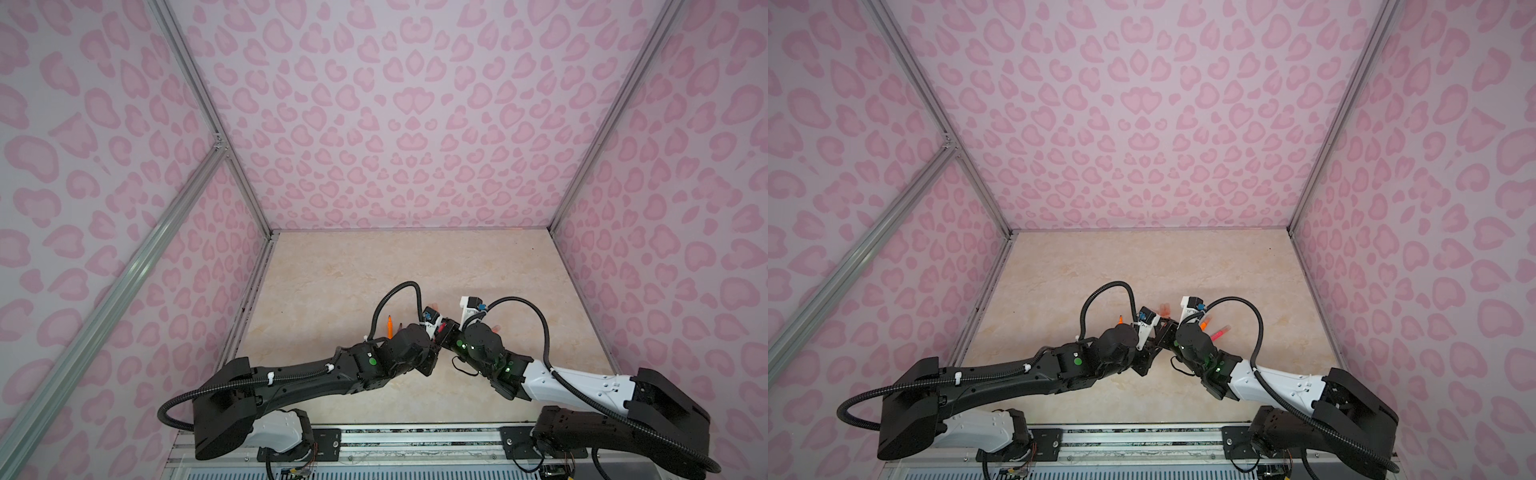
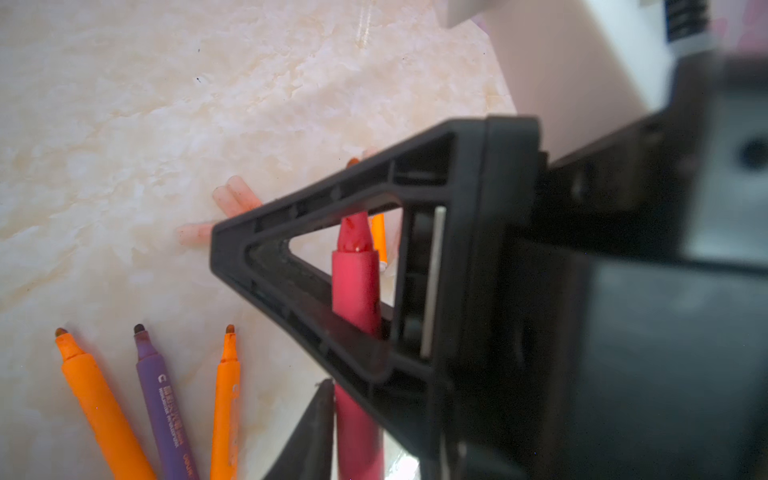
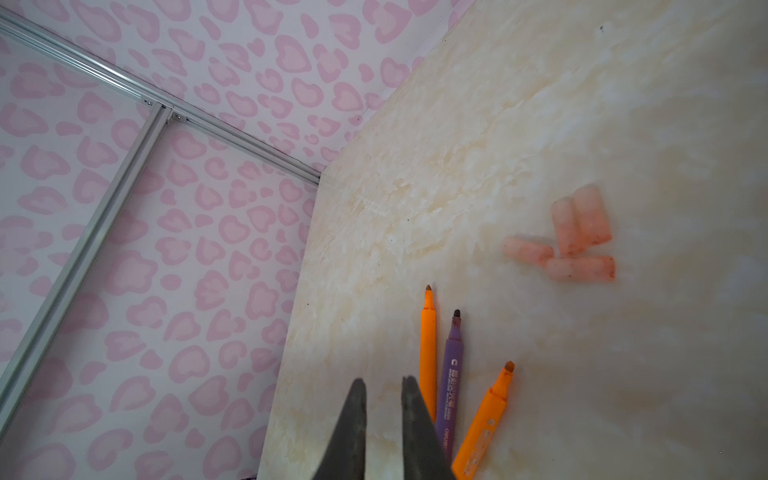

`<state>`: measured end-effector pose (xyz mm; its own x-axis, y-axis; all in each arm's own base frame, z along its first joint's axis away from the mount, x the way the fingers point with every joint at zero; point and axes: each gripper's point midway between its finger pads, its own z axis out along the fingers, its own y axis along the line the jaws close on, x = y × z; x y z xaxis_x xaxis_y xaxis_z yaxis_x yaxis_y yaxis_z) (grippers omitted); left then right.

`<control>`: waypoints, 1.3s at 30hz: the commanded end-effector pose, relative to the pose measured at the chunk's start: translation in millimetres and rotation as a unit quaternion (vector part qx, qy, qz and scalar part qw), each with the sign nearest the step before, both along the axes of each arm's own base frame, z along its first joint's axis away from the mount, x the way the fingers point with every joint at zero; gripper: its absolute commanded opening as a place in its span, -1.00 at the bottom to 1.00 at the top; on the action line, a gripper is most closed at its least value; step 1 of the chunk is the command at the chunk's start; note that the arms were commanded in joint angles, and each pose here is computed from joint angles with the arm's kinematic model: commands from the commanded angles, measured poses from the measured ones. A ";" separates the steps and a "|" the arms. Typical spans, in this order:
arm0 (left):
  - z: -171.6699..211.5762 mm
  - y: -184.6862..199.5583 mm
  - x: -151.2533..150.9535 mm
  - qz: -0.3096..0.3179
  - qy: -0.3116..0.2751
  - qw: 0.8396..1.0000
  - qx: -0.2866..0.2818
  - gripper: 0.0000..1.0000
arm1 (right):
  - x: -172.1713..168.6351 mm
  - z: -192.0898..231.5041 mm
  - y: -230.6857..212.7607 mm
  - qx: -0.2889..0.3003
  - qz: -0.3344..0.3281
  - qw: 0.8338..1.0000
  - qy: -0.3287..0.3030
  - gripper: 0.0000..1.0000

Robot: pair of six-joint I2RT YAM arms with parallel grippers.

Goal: Insert the pens into the pen caps
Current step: 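Raise the pink marker upright with the left gripper while the right approaches, then draw the right gripper back toward the pile of pink caps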

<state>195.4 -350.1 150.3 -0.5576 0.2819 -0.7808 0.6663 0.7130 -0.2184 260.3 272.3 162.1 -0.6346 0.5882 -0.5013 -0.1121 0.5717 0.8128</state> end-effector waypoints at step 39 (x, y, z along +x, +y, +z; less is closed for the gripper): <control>-7.5 74.6 19.5 0.062 0.002 0.996 -0.065 -0.93 | 132.9 -54.8 -72.0 -0.330 -0.094 0.933 0.105 -0.14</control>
<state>216.9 -273.4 140.0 -0.5959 0.1060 -0.7960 0.5536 0.7723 -0.3116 395.8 210.0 134.6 -0.5788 0.4482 -0.6813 0.1512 0.8799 0.4505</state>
